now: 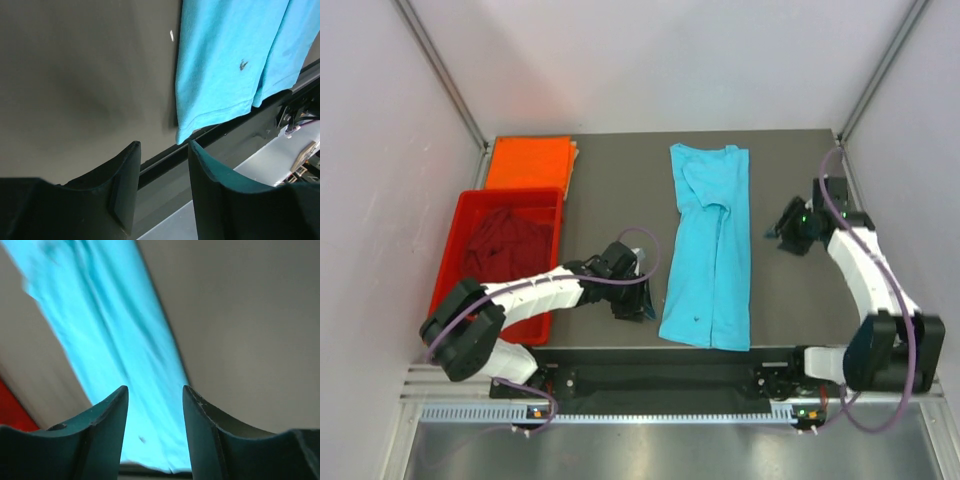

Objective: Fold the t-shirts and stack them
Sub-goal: Fold the tshirt

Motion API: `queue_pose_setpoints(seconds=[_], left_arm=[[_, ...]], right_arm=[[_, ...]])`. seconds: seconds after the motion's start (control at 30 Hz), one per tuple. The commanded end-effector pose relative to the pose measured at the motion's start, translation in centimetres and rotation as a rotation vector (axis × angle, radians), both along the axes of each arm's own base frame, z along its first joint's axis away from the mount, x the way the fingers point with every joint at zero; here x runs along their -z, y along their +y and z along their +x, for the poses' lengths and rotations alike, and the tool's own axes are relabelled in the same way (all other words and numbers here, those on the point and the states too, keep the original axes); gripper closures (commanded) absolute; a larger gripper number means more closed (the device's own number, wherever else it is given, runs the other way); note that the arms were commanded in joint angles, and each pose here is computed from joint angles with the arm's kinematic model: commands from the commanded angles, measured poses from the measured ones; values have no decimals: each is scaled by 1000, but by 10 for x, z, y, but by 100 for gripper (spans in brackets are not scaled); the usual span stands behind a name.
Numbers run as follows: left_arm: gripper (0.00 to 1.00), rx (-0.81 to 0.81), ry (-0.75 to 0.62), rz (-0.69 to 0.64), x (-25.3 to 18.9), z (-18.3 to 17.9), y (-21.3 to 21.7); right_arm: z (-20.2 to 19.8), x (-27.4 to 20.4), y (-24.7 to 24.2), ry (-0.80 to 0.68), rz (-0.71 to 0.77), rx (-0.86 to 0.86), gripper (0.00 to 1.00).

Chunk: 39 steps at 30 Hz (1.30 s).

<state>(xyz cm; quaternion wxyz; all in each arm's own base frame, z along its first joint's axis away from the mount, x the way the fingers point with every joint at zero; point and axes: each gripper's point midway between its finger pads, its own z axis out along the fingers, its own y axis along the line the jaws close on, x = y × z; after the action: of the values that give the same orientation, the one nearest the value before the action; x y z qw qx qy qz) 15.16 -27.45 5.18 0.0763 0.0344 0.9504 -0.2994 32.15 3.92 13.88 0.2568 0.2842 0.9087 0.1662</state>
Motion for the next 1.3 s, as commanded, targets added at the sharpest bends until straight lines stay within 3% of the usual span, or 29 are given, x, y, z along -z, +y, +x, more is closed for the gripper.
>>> queue_pose_setpoints(seconds=[0.0,0.13,0.3,0.77,0.87,1.0,1.07,1.2,1.27], left_arm=[[52,7,-46,-155,-24,4,-21],[52,9,-24,-155,-14,-4,-22],[51,15,-10,-145,-6,-14,-29],[56,-14,47,-78,11,-36,-36],[64,-11,61,-79,13,-41,-40],[91,3,79,-80,14,-48,-45],[99,-1,82,-83,13,-49,-46],[100,-10,83,-81,12,-51,-47],[100,-15,87,-73,13,-52,-45]], right_arm=[[-74,35,0,137,-59,39,52],[-142,73,22,279,-28,1,53],[-193,98,32,314,-5,-15,54],[-219,109,58,361,52,-107,53],[-232,126,61,408,50,-123,53],[-247,137,66,467,52,-138,56],[-243,133,66,441,49,-135,57],[-236,128,68,391,52,-132,62],[-235,127,70,384,62,-136,74]])
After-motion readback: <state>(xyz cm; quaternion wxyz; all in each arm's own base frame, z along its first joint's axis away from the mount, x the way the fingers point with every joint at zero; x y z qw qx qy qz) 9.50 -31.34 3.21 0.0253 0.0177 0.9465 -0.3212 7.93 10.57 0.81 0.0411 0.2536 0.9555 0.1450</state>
